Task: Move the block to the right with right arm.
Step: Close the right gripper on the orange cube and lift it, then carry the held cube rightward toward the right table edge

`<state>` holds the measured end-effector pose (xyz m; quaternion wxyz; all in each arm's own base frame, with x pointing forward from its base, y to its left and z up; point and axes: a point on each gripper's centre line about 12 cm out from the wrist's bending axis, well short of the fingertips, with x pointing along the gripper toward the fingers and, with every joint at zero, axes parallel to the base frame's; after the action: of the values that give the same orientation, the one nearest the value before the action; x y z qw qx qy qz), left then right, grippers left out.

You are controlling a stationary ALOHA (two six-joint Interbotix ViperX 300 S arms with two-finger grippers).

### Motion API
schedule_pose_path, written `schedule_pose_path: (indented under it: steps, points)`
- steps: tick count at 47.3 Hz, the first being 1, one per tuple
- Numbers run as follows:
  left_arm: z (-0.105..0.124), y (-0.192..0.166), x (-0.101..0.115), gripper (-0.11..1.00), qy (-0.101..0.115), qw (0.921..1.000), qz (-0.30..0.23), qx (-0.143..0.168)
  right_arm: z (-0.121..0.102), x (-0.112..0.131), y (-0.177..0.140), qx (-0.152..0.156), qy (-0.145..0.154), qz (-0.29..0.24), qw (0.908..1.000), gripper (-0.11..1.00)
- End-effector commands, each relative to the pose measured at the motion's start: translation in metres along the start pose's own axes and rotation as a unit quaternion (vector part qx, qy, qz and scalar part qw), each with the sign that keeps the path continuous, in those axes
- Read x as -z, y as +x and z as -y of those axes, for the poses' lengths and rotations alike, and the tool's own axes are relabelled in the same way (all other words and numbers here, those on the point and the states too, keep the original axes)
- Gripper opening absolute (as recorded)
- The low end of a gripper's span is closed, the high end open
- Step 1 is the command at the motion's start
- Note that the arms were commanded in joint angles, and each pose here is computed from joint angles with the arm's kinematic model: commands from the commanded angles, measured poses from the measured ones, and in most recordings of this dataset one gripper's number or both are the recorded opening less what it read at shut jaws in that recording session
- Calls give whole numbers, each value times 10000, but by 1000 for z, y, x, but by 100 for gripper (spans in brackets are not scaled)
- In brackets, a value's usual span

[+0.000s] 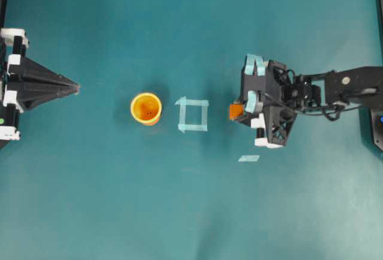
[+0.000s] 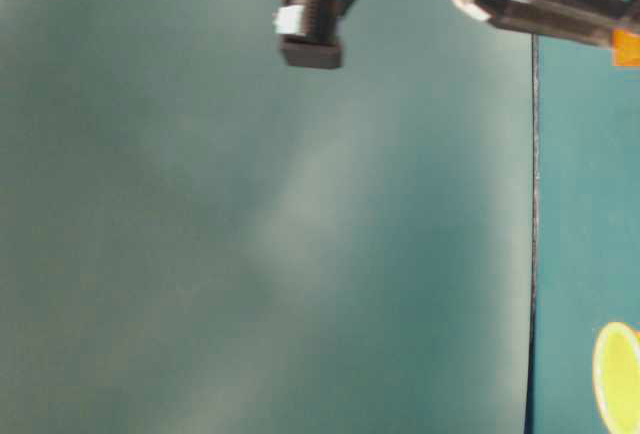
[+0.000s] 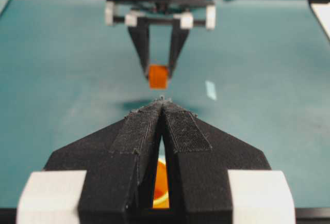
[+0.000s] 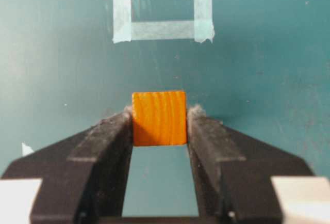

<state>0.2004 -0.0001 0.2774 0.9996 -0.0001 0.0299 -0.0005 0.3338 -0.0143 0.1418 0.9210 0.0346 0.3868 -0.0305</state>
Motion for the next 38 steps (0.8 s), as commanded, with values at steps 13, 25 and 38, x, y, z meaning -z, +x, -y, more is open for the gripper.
schedule_pose_path:
  steps: [13, 25, 38]
  points:
    - [0, 2, -10, 0, 0, 10000, 92, 1, -2, -29, -40, -31, -7, 290, 9996, 40]
    - [0, 2, -8, 0, 0, 10000, 15, 0, -3, -32, -70, -38, -8, 321, 9995, 40]
    - [0, 2, -8, 0, 8, 10000, -8, 0, -2, -15, -102, -48, 36, 328, 9994, 40]
